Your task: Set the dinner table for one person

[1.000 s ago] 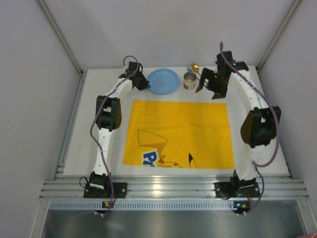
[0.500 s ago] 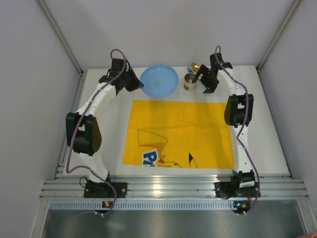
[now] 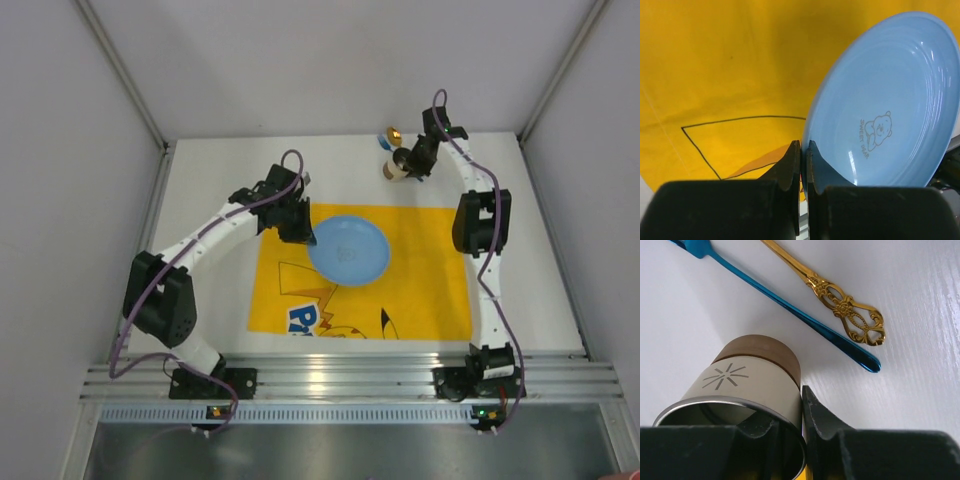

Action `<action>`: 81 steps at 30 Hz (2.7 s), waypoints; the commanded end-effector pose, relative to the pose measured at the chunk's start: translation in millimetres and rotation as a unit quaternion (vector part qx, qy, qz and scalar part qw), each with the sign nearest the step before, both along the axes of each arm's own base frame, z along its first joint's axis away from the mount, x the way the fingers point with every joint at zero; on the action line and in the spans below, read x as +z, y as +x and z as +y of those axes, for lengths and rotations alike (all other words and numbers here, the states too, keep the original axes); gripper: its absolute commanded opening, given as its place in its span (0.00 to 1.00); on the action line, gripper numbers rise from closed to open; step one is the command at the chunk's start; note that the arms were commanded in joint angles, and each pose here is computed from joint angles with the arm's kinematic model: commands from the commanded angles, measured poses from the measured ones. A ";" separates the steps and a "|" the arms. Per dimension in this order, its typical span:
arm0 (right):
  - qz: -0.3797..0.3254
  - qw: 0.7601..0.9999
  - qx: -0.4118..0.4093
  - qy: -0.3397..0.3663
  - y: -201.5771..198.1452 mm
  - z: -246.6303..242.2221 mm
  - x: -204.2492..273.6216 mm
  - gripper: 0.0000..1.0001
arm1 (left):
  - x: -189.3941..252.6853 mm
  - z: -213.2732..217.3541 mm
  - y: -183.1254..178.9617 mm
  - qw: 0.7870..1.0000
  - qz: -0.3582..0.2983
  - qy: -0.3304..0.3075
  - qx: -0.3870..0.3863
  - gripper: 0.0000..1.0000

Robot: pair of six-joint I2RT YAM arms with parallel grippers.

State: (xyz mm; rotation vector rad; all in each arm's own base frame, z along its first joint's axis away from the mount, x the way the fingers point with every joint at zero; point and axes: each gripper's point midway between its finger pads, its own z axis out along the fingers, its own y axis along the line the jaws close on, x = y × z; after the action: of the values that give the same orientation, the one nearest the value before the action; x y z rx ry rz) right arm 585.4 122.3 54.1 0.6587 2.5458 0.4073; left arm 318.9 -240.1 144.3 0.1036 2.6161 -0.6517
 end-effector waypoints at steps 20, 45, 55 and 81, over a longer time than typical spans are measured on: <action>0.043 0.985 0.004 -0.165 -176.9 -75.5 55.5 0.00 | -82.5 -26.0 -17.9 0.992 0.073 0.011 -0.105 0.84; -0.017 0.978 0.021 -0.207 -178.9 -84.2 136.3 0.91 | -108.8 48.8 88.2 0.994 0.057 0.049 0.080 0.80; -0.125 0.983 0.078 -0.112 -87.5 -38.9 175.3 0.90 | -167.0 86.9 24.8 0.981 0.137 0.086 0.103 0.77; -0.183 0.979 0.088 -0.009 66.8 4.4 50.8 0.85 | -100.8 109.0 24.7 0.980 0.106 0.119 0.118 0.78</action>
State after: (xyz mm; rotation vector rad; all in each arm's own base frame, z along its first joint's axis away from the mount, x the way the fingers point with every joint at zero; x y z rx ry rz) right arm 630.4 134.4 74.1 0.3394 2.3725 0.5318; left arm 348.3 -143.7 29.4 -0.2032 2.8466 -0.3396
